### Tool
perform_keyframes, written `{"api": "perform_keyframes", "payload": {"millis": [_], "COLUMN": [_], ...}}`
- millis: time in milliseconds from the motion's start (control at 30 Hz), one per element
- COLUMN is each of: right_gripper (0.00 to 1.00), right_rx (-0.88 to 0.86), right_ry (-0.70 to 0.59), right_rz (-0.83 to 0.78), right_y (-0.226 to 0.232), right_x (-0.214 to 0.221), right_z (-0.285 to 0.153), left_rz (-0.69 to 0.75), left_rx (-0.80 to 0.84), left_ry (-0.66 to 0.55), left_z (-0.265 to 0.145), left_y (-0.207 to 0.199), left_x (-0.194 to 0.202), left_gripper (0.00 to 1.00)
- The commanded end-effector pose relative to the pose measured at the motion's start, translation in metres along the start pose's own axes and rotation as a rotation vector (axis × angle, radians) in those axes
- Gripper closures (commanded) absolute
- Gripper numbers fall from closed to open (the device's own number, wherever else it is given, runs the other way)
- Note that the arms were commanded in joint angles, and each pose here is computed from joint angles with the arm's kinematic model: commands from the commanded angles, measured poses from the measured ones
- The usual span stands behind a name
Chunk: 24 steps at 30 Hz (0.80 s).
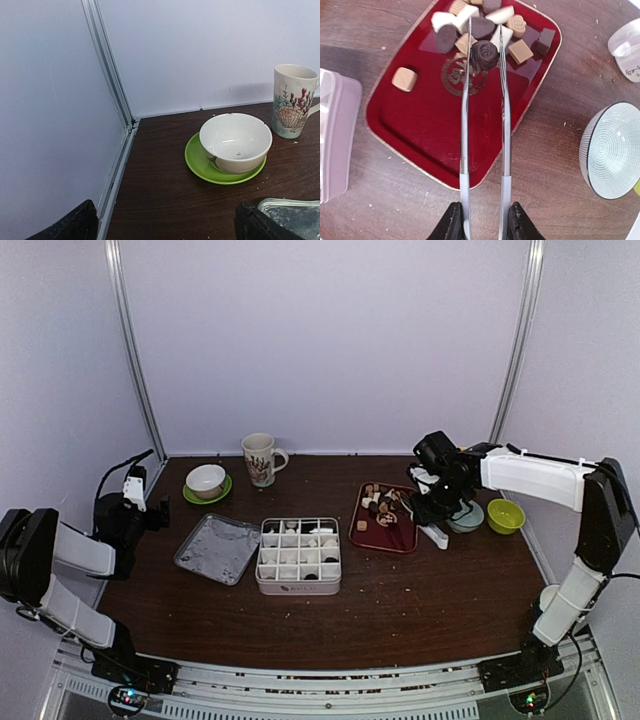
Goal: Pack the chocolate
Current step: Pick up the fake chocolate from the plate, then place the fake chocolate in the empty pocket of the box.
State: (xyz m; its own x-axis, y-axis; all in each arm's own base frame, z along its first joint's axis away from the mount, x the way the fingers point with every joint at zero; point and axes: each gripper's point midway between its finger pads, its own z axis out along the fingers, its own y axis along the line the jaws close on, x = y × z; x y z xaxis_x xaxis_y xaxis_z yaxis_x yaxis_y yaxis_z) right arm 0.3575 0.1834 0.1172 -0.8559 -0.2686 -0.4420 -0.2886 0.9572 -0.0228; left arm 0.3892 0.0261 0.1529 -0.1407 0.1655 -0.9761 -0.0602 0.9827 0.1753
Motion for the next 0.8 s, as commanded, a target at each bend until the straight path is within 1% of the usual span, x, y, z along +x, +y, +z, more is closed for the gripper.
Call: {"api": "perform_keyframes", "payload": {"millis": [0, 233, 500, 667, 767], "right_gripper": [0.76, 0.77, 0.78, 0.78, 0.77], "right_rx": [-0.089, -0.222, -0.396, -0.462, -0.513], "right_ry": [-0.050, -0.036, -0.061, -0.070, -0.086], "right_rz": [-0.034, -0.067, -0.214, -0.331, -0.364], "right_y": [0.013, 0.036, 0.086, 0.114, 0.130], "right_x": [0.001, 0.020, 0.037, 0.059, 0.068], "right_z": [-0.029, -0.047, -0.072, -0.090, -0.100], "left_rz": [-0.010, -0.010, -0.010, -0.010, -0.010], "left_rx": [-0.019, -0.021, -0.019, -0.020, -0.019], "left_ry": [-0.034, -0.032, -0.032, -0.032, -0.033], "left_z": [0.003, 0.003, 0.003, 0.003, 0.003], "left_y": [0.006, 0.006, 0.006, 0.006, 0.005], "left_x": [-0.011, -0.010, -0.010, -0.010, -0.010], "left_gripper": [0.02, 0.02, 0.02, 0.02, 0.02]}}
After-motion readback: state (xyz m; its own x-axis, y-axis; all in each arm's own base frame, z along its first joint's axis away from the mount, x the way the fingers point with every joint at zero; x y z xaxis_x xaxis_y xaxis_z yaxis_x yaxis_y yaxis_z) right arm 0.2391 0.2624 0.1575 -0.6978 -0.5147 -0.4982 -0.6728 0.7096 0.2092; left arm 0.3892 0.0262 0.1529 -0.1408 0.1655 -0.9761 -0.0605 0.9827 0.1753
